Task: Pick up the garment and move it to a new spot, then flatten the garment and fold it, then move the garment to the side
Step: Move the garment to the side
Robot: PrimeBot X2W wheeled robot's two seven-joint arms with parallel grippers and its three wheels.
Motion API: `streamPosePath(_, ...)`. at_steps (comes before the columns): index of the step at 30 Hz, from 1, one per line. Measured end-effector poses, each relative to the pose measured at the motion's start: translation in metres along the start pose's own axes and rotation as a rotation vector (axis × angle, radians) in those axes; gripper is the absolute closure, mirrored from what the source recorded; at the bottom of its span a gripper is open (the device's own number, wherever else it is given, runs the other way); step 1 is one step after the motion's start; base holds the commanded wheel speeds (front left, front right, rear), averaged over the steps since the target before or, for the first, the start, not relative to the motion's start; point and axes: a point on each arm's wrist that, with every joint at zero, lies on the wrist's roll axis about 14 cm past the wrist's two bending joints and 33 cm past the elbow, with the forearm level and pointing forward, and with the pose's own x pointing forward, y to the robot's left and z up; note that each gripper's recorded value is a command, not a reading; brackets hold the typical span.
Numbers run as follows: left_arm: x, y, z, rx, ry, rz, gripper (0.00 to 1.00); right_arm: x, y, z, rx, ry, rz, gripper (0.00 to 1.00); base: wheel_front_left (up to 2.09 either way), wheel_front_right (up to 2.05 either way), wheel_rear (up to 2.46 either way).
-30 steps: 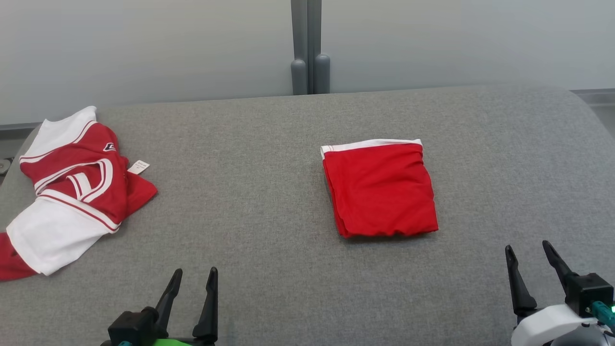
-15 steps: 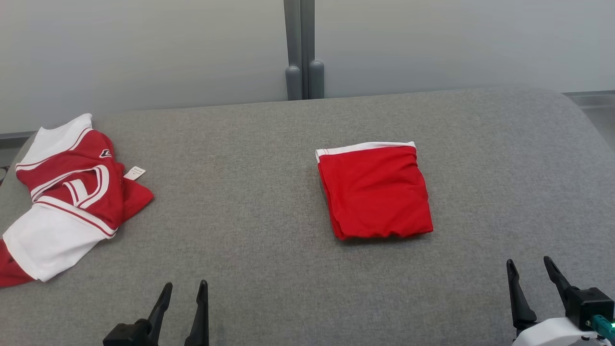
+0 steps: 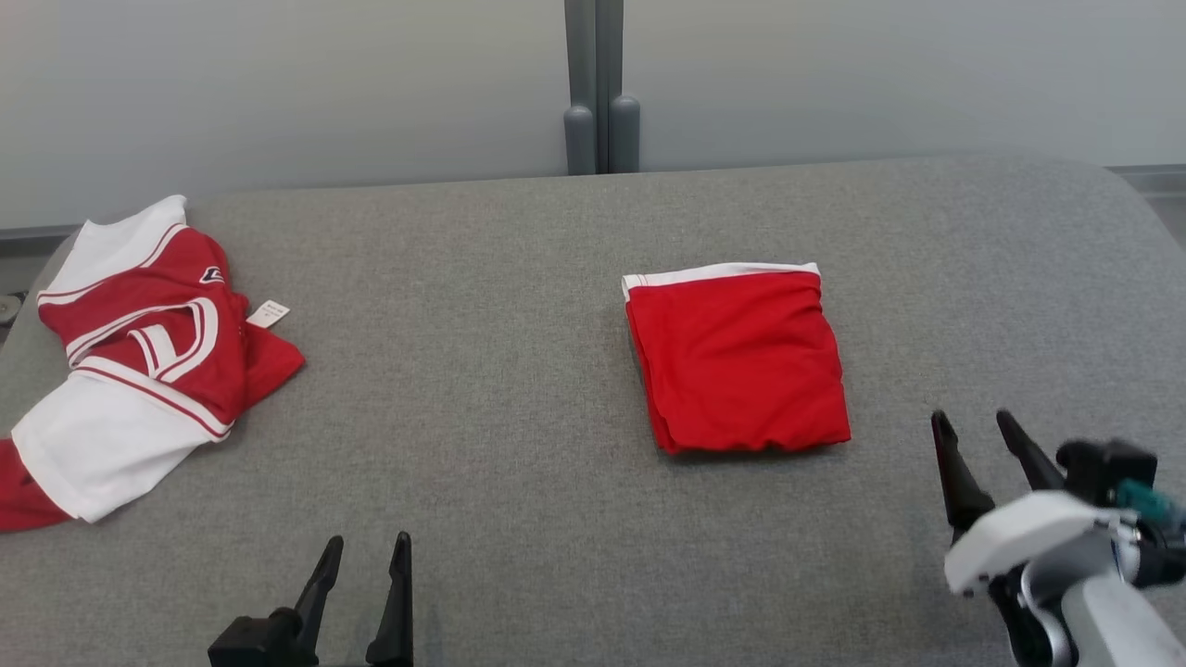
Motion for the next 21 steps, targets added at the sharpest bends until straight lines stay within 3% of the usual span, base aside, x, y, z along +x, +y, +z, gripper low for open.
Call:
streamPosePath(4,0.013,-0.003,0.002,0.001,-0.004,-0.013,0.0,0.053,0.009,0.025,0.062,0.083,0.061,0.0,0.0,0.0,0.0)
streamPosePath(7,0.018,-0.004,-0.002,-0.001,0.011,-0.018,0.0,0.07,0.014,0.019,0.087,0.171,0.089,0.0,0.0,0.0,0.0)
streamPosePath(14,0.026,0.004,-0.005,-0.007,0.023,0.013,0.0,0.098,0.019,-0.04,0.186,0.5,0.077,0.0,0.0,0.0,0.0)
streamPosePath(21,0.016,0.022,-0.008,-0.006,0.031,0.08,0.0,0.116,0.052,-0.062,0.246,0.607,0.133,0.0,0.0,0.0,0.0)
